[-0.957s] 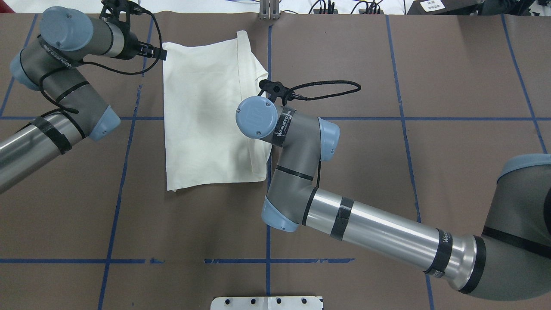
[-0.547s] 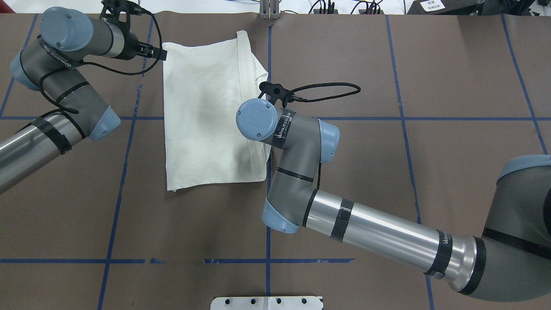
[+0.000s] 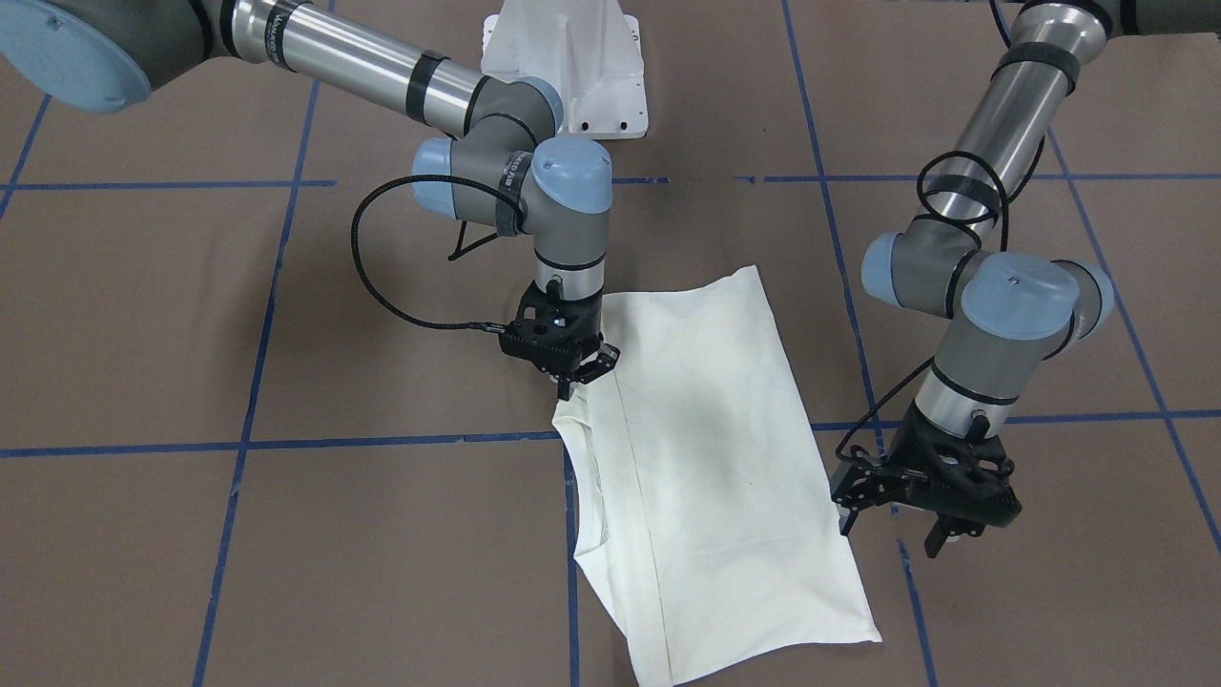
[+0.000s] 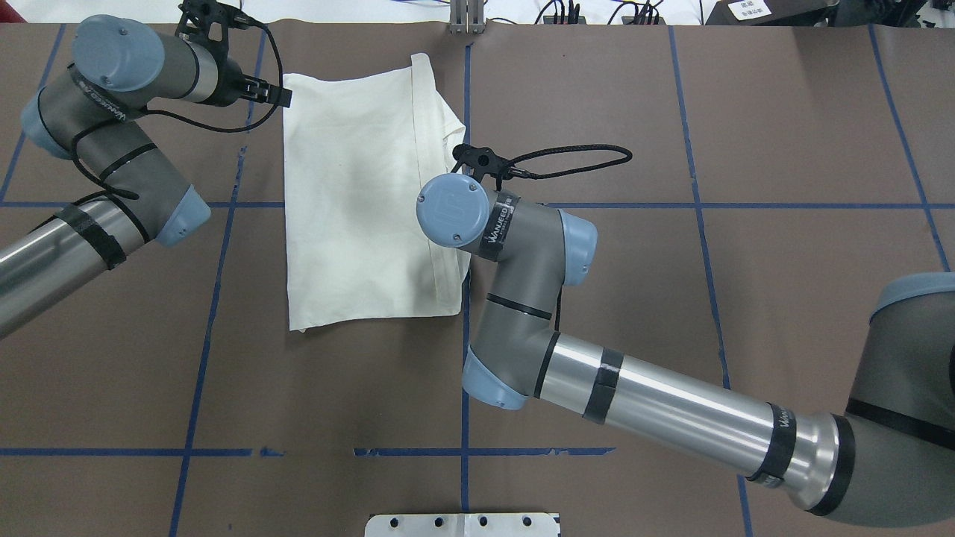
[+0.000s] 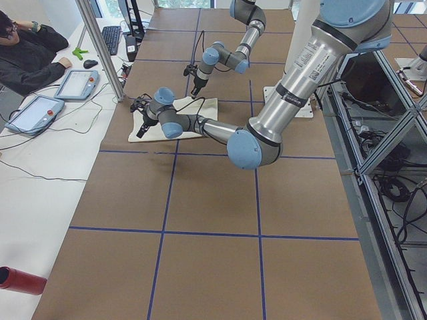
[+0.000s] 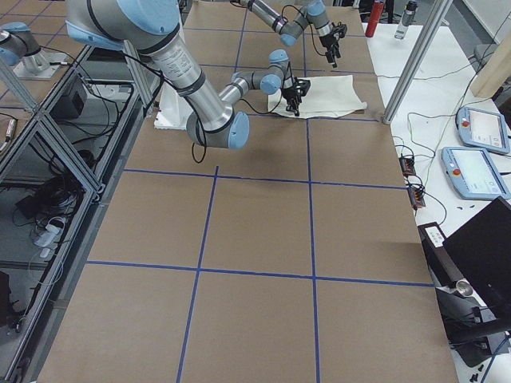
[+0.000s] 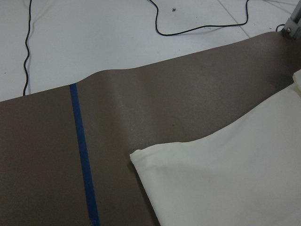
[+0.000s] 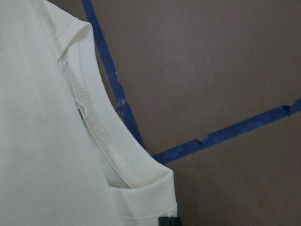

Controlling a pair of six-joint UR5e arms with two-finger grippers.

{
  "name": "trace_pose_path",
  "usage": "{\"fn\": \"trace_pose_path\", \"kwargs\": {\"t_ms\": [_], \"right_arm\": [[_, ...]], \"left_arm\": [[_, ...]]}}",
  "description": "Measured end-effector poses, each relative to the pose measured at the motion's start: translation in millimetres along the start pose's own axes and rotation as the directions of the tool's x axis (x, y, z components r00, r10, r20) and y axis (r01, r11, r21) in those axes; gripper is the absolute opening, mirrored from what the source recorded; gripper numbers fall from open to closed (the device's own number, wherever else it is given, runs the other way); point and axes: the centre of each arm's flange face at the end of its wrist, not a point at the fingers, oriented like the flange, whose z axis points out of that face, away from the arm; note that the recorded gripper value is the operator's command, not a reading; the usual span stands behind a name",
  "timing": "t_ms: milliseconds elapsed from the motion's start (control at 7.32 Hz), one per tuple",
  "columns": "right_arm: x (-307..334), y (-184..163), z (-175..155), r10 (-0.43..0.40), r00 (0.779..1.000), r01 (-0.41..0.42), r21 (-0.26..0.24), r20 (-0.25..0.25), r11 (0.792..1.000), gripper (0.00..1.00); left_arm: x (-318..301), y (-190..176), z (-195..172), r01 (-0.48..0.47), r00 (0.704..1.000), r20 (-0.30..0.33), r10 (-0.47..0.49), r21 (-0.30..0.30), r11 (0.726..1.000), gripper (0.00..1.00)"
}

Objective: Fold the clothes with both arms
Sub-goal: 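Fold the other side edge inward with the right gripper while the left gripper withdraws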

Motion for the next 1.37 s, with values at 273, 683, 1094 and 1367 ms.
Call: {"fn": "trace_pose_path", "kwargs": {"t_ms": [273,683,1094,1367], "right_arm": [[81,0,-17,-0.03,0.999,0.03,-0.006,0.031,1.0,0.0],[168,19,-42,-0.065,0.997,0.066,-0.011,0.049,0.998,0.0],[209,36,-54,-0.089,0.995,0.09,-0.011,0.044,0.996,1.0],[210,42,-69,-0.161,0.984,0.163,-0.022,0.074,0.986,1.0]], "left_arm": [[3,1,1,0.0,1.0,-0.004,0.0,-0.001,1.0,1.0],[9,8,-2,-0.006,1.0,-0.016,0.006,-0.002,1.0,1.0],[15,16,-8,-0.012,0.999,-0.03,0.012,0.001,1.0,1.0],[20,28,-20,0.01,0.998,-0.058,-0.011,-0.01,1.0,1.0]]}}
